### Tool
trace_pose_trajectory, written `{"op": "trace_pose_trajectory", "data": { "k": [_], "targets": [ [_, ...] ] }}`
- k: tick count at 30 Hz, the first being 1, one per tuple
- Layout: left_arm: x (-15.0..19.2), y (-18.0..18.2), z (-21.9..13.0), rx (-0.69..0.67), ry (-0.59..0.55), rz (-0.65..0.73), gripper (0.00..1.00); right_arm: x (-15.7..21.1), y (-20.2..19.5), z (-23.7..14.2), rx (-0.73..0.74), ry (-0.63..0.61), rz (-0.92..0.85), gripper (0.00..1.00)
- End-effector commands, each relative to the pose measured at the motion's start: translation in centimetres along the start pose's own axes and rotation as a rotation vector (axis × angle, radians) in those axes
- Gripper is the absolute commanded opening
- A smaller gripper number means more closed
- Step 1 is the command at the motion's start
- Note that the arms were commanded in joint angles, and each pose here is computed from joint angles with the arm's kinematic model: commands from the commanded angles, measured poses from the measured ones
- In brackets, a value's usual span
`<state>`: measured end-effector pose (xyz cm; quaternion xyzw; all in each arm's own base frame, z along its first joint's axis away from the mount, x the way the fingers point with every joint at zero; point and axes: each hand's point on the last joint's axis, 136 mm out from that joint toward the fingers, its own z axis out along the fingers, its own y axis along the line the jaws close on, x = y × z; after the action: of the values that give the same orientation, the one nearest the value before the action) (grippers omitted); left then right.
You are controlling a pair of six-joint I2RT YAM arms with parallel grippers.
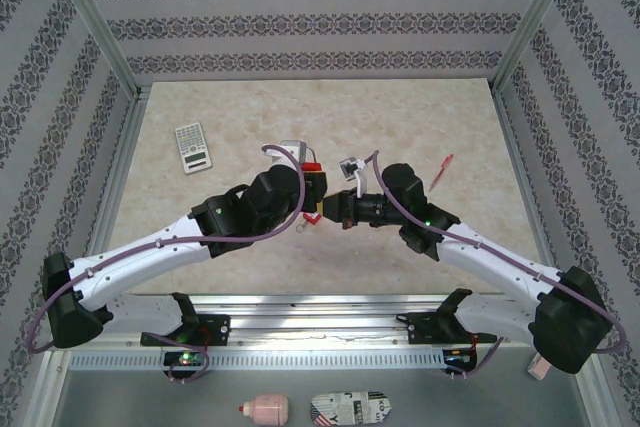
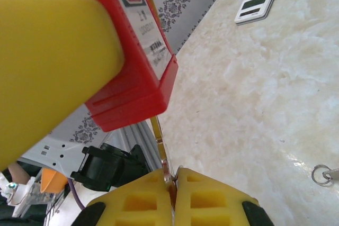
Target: Unlock with the key
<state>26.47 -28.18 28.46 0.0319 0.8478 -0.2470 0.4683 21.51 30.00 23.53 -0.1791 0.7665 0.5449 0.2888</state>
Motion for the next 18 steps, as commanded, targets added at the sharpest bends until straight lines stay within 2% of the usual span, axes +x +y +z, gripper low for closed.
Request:
{"op": "trace_pose_trajectory", "data": {
  "k": [1, 5, 18],
  "targets": [
    [5.3, -2.9, -0.8, 0.148, 0.208, -0.018, 0.00, -7.2, 1.9, -1.5, -0.016, -0.267, -0.117, 0.00],
    [5.6, -3.5, -1.3, 0.180, 0.248, -0.037, 0.00, -7.3, 1.6, -1.7, -0.005, -0.261, -0.128, 0.00],
    [6.9, -0.8, -1.6, 0.035, 0.376, 0.081, 0.00, -7.0, 1.9, -2.8, 0.009, -0.242, -0.148, 0.00]
  ]
}}
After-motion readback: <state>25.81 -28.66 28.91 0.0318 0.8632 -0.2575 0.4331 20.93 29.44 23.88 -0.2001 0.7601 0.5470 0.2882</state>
